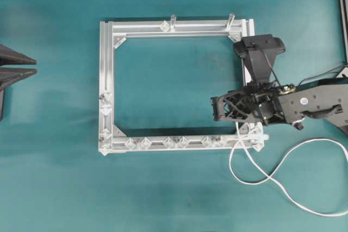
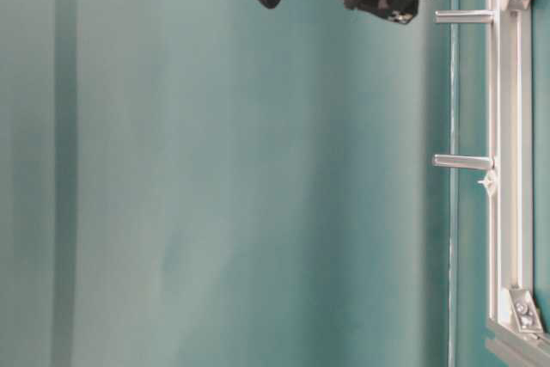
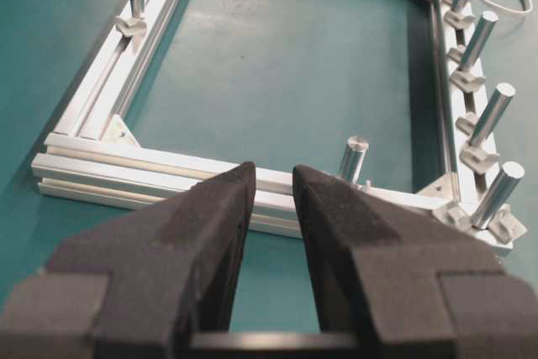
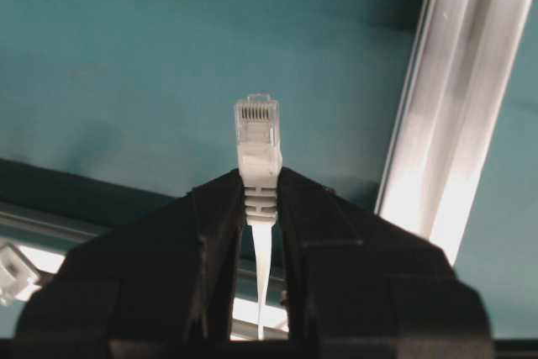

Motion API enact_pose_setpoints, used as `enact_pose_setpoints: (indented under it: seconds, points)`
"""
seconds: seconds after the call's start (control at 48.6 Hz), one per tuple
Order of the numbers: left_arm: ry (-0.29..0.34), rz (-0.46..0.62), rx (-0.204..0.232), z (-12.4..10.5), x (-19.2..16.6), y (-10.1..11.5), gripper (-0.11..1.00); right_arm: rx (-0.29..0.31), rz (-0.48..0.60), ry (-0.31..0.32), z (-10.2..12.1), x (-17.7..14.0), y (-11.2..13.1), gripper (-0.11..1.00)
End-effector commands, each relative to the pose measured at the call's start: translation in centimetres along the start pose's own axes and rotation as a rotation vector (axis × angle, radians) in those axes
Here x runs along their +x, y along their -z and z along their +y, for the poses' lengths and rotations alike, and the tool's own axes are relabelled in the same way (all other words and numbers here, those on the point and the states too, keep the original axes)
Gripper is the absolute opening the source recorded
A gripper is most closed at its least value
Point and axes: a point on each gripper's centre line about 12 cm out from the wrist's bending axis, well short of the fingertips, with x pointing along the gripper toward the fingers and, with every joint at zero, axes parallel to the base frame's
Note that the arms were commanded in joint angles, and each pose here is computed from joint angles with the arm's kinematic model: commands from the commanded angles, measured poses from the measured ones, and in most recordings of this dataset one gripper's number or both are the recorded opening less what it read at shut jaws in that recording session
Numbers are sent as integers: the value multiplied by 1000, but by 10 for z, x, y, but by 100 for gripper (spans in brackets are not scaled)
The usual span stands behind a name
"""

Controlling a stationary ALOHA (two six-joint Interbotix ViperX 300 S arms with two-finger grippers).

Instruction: Move the cable alternately left and right between 8 closely spaced pins so it hooks onto each one.

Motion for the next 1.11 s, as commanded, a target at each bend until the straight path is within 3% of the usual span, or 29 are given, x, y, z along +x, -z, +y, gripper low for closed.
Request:
enact_pose_setpoints:
  seconds: [0.0,0.185,0.576,0.863,1.089]
  points:
    - [-2,-8,-5,0,1,-4,31,25,4,-49,10,-8,-8,15]
    - [-2,-6,-5,0,1,-4,31,41,5,-83,25,-2,-13,15]
    - [-4,-6,-5,0,1,-4,31,2,2,-132,67,15,-8,15]
    - [-4,-6,-5,0,1,-4,31,9,12,-149,77,12,-5,15]
    - [-4,-6,-5,0,1,-4,31,-3,41,-161,81,6,14,15]
